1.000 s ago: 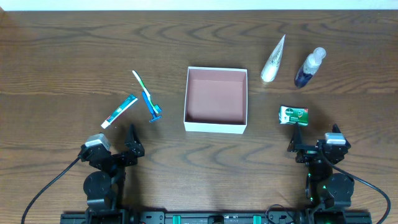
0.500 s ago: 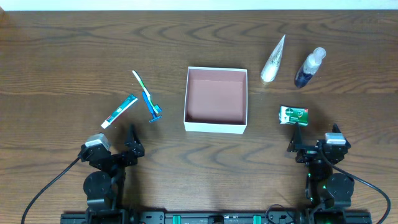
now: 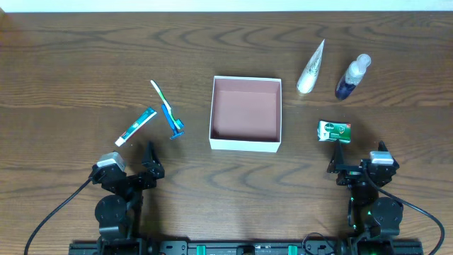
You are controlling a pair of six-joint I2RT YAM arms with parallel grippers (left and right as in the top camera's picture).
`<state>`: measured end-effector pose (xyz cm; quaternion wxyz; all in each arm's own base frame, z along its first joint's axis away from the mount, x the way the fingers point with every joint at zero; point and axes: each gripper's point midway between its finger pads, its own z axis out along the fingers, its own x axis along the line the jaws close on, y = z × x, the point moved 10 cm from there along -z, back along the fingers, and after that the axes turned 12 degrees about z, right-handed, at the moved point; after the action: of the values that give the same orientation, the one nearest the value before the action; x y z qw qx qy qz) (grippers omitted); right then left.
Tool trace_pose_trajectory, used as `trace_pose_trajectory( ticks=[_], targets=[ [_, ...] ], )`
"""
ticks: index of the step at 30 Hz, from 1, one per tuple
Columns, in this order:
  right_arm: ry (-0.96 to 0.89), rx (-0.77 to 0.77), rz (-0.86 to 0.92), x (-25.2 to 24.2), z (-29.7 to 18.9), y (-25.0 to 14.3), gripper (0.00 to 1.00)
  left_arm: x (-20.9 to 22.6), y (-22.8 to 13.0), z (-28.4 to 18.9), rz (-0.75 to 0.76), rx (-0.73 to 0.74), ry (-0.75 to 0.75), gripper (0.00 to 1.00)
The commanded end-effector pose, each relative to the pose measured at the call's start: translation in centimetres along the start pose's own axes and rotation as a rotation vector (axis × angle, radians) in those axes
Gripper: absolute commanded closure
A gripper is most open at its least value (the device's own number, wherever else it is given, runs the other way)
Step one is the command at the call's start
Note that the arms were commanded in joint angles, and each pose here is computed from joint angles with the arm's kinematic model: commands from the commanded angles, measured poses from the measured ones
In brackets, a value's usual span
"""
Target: Pack container
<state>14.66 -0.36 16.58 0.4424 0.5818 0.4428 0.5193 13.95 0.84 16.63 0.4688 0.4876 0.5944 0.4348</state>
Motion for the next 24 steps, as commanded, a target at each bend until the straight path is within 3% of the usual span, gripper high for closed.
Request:
trace_pose_trajectory(
  ticks=[1, 7, 13, 18, 24],
  targets=[
    [0.008, 0.003, -0.019, 0.1, 0.0, -0.2, 0.01, 0.1, -1.1, 0.3, 0.022, 0.031, -0.003, 0.02],
    [0.015, -0.011, -0.013, 0.2, 0.0, 0.1, 0.01, 0.1, -1.1, 0.3, 0.022, 0.031, -0.003, 0.02],
    [0.029, -0.155, 0.000, 0.5, -0.2, 2.1, 0.01, 0.1, -1.1, 0.3, 0.022, 0.031, -0.003, 0.02],
    [0.213, -0.255, 0.109, 1.9, -0.7, 3.9, 0.01, 0.1, -1.1, 0.3, 0.022, 0.031, -0.003, 0.02],
    [0.243, -0.181, 0.122, 2.5, -0.4, 4.7, 0.01, 0.1, -1.1, 0.3, 0.022, 0.031, -0.003, 0.02]
  ],
)
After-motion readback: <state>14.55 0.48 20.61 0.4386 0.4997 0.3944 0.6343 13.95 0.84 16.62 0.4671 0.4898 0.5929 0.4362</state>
